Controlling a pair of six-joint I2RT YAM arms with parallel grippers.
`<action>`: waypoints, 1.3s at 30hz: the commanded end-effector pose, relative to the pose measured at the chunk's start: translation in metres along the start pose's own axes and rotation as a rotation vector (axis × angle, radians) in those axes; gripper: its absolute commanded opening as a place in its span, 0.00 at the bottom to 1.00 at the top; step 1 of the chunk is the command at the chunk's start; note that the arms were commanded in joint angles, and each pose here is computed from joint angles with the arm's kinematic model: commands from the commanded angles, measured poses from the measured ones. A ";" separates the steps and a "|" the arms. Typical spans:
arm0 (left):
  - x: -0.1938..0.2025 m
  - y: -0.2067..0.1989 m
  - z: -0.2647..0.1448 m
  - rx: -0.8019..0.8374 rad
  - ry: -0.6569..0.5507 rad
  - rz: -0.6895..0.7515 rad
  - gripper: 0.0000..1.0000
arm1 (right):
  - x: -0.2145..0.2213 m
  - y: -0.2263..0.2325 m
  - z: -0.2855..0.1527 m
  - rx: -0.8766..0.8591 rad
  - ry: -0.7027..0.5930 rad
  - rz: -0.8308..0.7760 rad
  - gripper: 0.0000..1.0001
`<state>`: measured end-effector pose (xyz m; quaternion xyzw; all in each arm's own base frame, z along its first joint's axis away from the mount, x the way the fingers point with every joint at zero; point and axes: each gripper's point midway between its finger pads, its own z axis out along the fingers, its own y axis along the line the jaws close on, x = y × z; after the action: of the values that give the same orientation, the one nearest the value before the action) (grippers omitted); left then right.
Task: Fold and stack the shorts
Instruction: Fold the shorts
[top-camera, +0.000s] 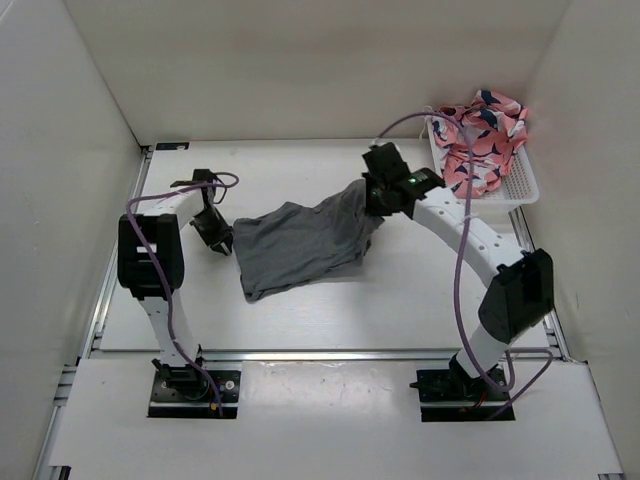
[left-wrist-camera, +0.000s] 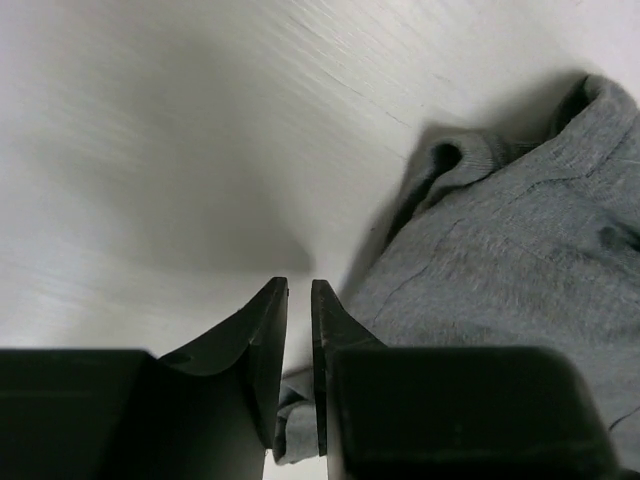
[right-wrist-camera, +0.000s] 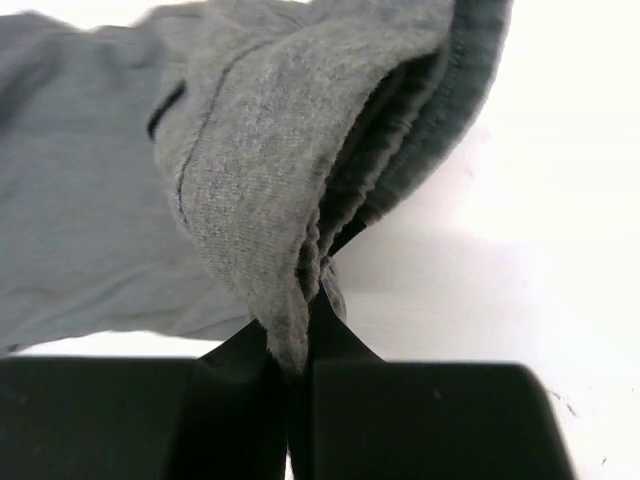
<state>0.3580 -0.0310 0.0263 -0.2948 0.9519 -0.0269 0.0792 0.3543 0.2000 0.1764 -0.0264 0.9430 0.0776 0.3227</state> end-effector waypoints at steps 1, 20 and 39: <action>0.005 -0.021 0.007 0.051 0.013 0.028 0.27 | -0.011 0.035 -0.009 0.032 -0.035 -0.137 0.00; -0.009 -0.017 -0.007 0.073 -0.027 0.000 0.30 | 0.041 0.242 0.011 -0.104 -0.047 -0.541 0.00; -0.033 -0.035 -0.144 0.200 -0.268 0.165 0.78 | 0.038 0.152 -0.058 -0.335 -0.055 -0.192 0.77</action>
<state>0.3944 -0.0103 0.1588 -0.2731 0.9312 -0.0718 0.2306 0.2647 0.3642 0.2408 -0.2333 0.8800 0.1789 0.3731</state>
